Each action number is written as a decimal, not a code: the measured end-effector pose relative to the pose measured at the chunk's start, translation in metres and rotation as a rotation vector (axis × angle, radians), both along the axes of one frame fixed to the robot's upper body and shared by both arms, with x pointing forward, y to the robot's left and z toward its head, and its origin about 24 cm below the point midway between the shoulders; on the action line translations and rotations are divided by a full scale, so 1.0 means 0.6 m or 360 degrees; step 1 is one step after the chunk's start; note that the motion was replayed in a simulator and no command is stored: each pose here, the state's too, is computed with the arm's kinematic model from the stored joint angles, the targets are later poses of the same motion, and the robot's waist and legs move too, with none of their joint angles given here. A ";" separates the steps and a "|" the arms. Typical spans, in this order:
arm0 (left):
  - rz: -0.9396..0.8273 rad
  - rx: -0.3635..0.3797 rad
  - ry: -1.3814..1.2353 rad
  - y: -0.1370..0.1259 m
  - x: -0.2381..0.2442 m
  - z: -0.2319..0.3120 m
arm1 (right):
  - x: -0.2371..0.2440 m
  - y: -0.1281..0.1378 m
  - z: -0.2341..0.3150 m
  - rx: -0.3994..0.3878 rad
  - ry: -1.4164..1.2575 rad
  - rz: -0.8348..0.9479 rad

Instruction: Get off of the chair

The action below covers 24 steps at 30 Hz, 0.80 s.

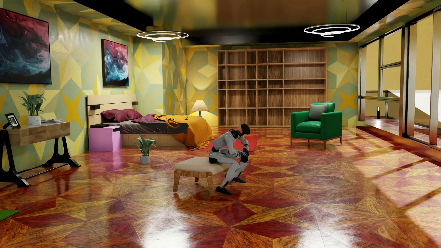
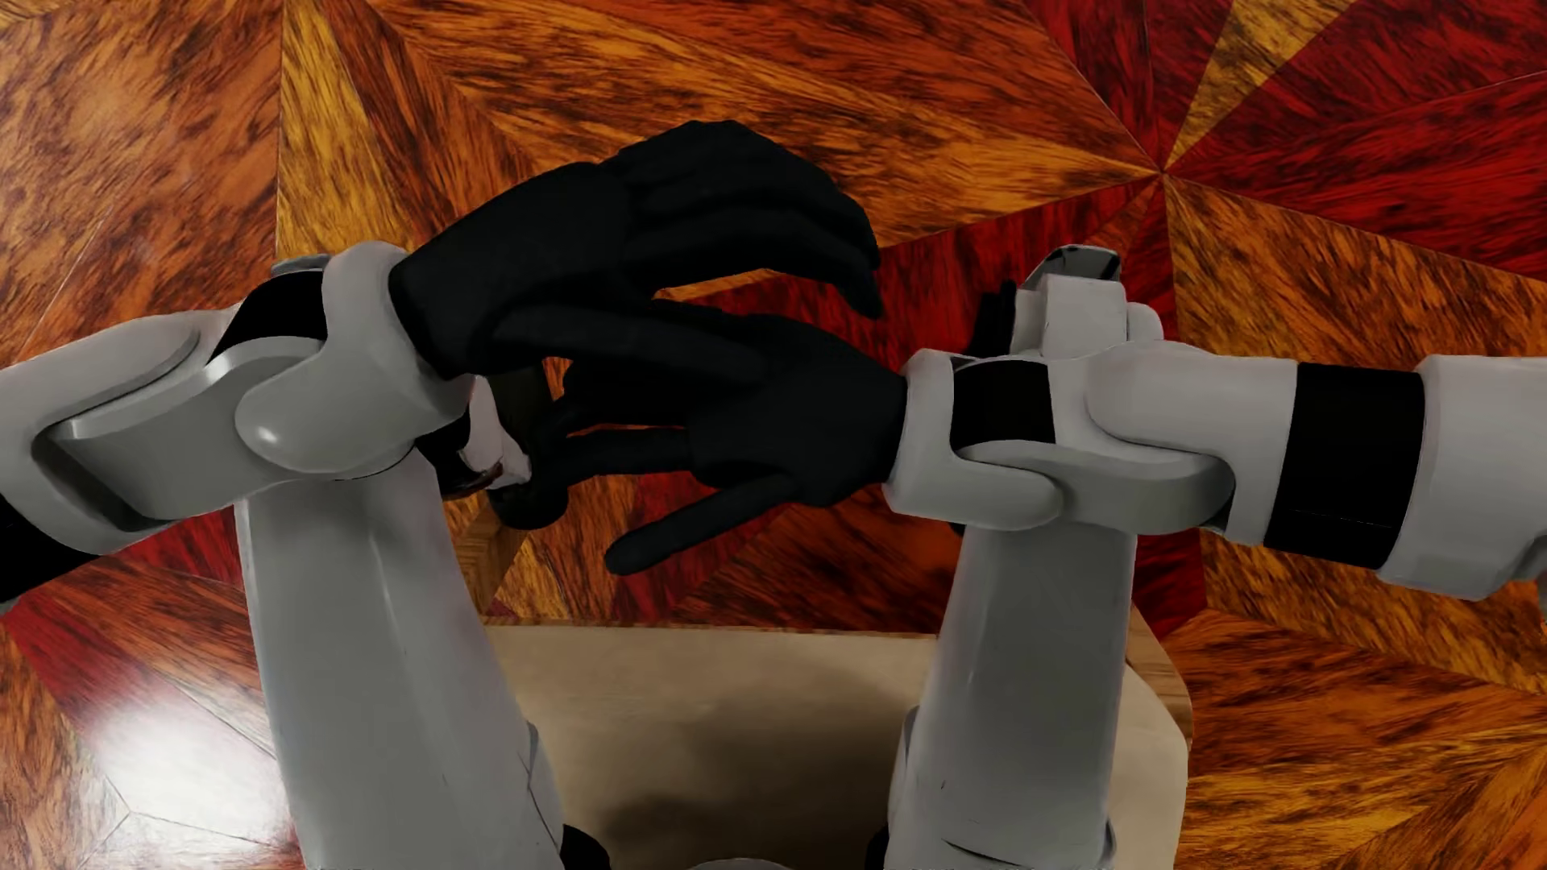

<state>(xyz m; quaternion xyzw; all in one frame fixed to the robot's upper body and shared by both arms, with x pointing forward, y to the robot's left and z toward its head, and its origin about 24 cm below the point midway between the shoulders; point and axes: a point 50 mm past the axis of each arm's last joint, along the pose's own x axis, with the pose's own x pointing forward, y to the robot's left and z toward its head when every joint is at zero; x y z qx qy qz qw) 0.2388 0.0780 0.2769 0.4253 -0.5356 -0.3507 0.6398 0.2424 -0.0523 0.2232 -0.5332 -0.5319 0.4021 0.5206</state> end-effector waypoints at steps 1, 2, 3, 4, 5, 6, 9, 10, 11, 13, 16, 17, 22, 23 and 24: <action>0.0000 0.0007 0.0002 -0.007 0.005 -0.002 | 0.004 0.005 0.000 0.0017 -0.0017 -0.0001; 0.0014 -0.0011 0.0009 -0.011 0.013 -0.006 | 0.015 0.005 -0.002 0.0051 -0.0018 -0.0039; 0.0070 -0.0015 0.0034 -0.010 0.029 -0.018 | 0.029 0.004 -0.012 0.0059 -0.0011 -0.0095; 0.0143 -0.0006 0.0072 -0.009 0.048 -0.033 | 0.046 0.002 -0.024 0.0065 0.0020 -0.0171; 0.0232 0.0019 0.0128 -0.006 0.071 -0.052 | 0.066 0.001 -0.041 0.0046 0.0046 -0.0260; 0.0338 0.0076 0.0204 -0.005 0.096 -0.079 | 0.088 -0.002 -0.065 0.0021 0.0101 -0.0370; 0.0642 0.0323 0.0535 -0.004 0.168 -0.189 | 0.151 -0.010 -0.161 -0.0161 0.0365 -0.0726; 0.0739 0.0426 0.0690 -0.003 0.184 -0.237 | 0.162 -0.013 -0.205 -0.0243 0.0515 -0.0848; 0.0828 0.0537 0.0843 -0.003 0.192 -0.288 | 0.163 -0.018 -0.252 -0.0340 0.0660 -0.0947; 0.0950 0.0797 0.1199 -0.006 0.177 -0.396 | 0.142 -0.025 -0.337 -0.0613 0.0996 -0.1076; 0.1068 0.0872 0.1755 0.015 0.115 -0.510 | 0.093 -0.080 -0.440 -0.0462 0.1673 -0.1507; 0.1131 0.0787 0.1938 0.033 0.089 -0.541 | 0.070 -0.099 -0.462 -0.0378 0.1837 -0.1569; 0.1576 0.0302 0.2540 0.151 -0.034 -0.640 | -0.018 -0.194 -0.509 -0.0065 0.2170 -0.1797; 0.1651 0.0263 0.2607 0.167 -0.057 -0.653 | -0.037 -0.217 -0.521 -0.0002 0.2233 -0.1897; 0.1732 0.0225 0.2672 0.184 -0.081 -0.666 | -0.056 -0.240 -0.534 0.0071 0.2289 -0.2026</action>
